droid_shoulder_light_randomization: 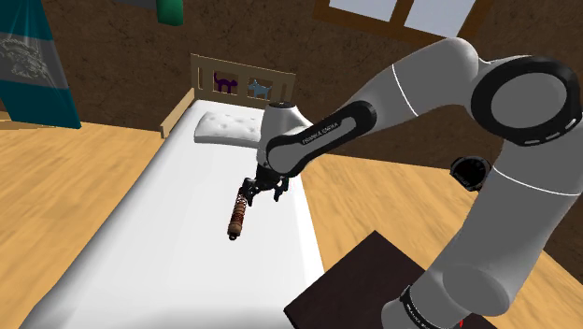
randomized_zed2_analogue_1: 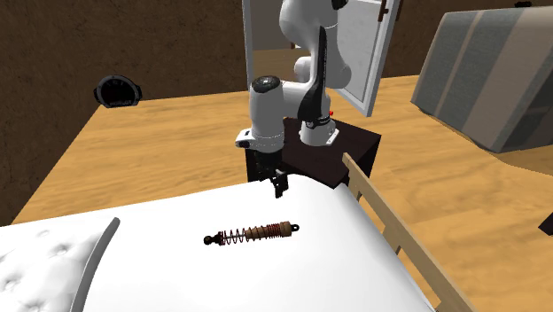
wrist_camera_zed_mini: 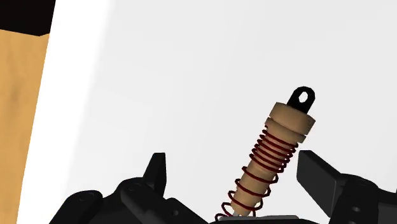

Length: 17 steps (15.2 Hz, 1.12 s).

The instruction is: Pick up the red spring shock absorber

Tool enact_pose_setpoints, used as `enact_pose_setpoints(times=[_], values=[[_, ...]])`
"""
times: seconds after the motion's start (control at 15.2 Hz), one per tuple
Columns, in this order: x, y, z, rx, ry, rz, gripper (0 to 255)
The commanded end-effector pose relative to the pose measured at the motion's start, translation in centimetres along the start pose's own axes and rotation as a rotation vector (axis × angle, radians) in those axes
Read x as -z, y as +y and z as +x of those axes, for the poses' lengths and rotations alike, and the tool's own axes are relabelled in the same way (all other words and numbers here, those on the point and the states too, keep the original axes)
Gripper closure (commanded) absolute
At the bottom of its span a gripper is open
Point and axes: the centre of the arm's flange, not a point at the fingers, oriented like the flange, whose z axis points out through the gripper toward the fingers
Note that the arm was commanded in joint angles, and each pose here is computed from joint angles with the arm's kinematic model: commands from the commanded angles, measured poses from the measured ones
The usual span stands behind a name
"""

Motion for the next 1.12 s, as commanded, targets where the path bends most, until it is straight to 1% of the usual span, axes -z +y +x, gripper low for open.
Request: enact_pose_setpoints(times=[0.0, 0.46, 0.92, 1.06], values=[[-1.6, -1.3, 1.5, -0.027, 0.014, 0.000, 0], [-6.8, -4.8, 7.5, -0.114, 0.060, -0.004, 0], [-10.5, -4.8, 7.5, -0.114, 0.060, -0.004, 0], [-10.8, -4.8, 7.5, -0.114, 0.060, -0.004, 0]])
